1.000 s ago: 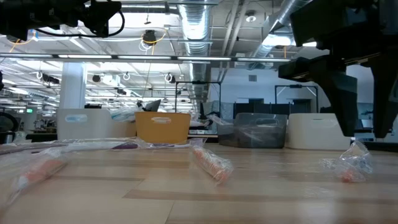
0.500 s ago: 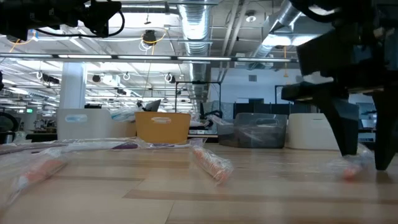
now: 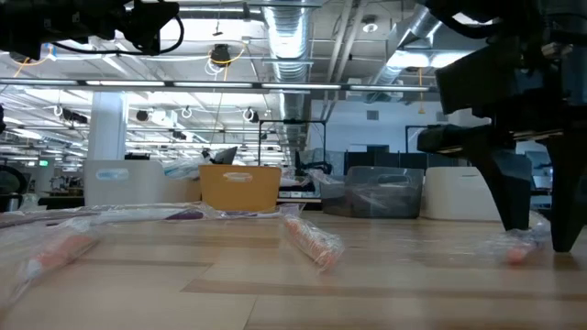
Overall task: Pick & Place Toothbrushes
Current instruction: Put the orange toothbrush into the yellow bin
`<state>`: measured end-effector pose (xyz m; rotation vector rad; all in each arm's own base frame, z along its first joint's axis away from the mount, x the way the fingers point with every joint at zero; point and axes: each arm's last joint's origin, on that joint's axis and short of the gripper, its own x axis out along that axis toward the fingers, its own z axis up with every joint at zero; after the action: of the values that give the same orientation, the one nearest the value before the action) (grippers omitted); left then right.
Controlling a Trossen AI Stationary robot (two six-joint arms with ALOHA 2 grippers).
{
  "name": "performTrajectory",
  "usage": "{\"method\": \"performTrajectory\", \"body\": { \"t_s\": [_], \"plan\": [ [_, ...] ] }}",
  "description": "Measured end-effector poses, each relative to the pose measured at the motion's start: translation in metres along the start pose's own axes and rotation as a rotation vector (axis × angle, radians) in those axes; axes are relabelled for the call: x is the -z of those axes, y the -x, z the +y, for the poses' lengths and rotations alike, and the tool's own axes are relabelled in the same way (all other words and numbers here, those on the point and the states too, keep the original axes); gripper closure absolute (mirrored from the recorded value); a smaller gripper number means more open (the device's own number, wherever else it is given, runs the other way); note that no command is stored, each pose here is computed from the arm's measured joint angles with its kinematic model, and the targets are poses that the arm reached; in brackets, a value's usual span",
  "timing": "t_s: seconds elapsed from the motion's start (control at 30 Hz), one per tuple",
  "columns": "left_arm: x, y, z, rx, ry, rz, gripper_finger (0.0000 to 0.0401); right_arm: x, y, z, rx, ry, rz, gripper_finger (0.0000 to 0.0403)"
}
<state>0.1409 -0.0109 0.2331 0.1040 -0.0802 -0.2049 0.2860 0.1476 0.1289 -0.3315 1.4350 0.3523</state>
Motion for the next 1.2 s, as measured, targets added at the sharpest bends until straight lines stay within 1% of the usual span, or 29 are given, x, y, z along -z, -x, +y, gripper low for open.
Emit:
{"method": "performTrajectory", "body": {
  "t_s": [0.07,0.2,0.37,0.43,0.57,0.67,0.83,0.9,1.0,1.1,1.2],
  "plan": [
    [0.000,0.000,0.000,0.000,0.000,0.000,0.0183,0.000,0.000,0.000,0.000,-0.007,0.001,0.0296],
    [0.000,0.000,0.000,0.000,0.000,0.000,0.0183,0.000,-0.001,0.000,-0.006,-0.074,0.003,0.0320],
    [0.000,0.000,0.000,0.000,0.000,0.000,0.0183,-0.001,-0.001,0.001,-0.015,-0.086,-0.007,0.0379],
    [0.000,0.000,0.000,0.000,0.000,-0.001,0.0183,-0.001,-0.002,0.001,-0.019,-0.107,-0.010,0.0392],
    [0.000,0.000,0.000,0.000,0.000,0.000,0.0183,-0.002,-0.002,0.003,-0.023,-0.132,-0.023,0.0382],
    [0.000,0.000,0.000,0.000,0.000,0.000,0.0183,-0.002,-0.002,0.003,-0.017,-0.159,-0.022,0.0393],
    [0.004,-0.003,-0.002,0.083,0.041,0.025,0.0183,-0.002,-0.002,0.001,-0.014,-0.272,-0.022,0.0396],
    [0.006,-0.005,-0.002,0.093,0.038,0.040,0.0183,-0.003,-0.001,0.001,-0.011,-0.288,-0.020,0.0398],
    [0.010,-0.009,-0.002,0.097,-0.008,0.066,0.0183,-0.006,0.005,0.002,0.000,-0.294,0.020,0.0399],
    [0.017,-0.014,-0.002,0.105,-0.045,0.105,0.0183,-0.002,0.015,0.006,0.051,-0.275,0.122,0.0400],
    [0.020,-0.019,-0.001,0.108,-0.077,0.110,0.0183,-0.011,0.032,0.009,0.094,-0.266,0.120,0.0401]
  ]
}}
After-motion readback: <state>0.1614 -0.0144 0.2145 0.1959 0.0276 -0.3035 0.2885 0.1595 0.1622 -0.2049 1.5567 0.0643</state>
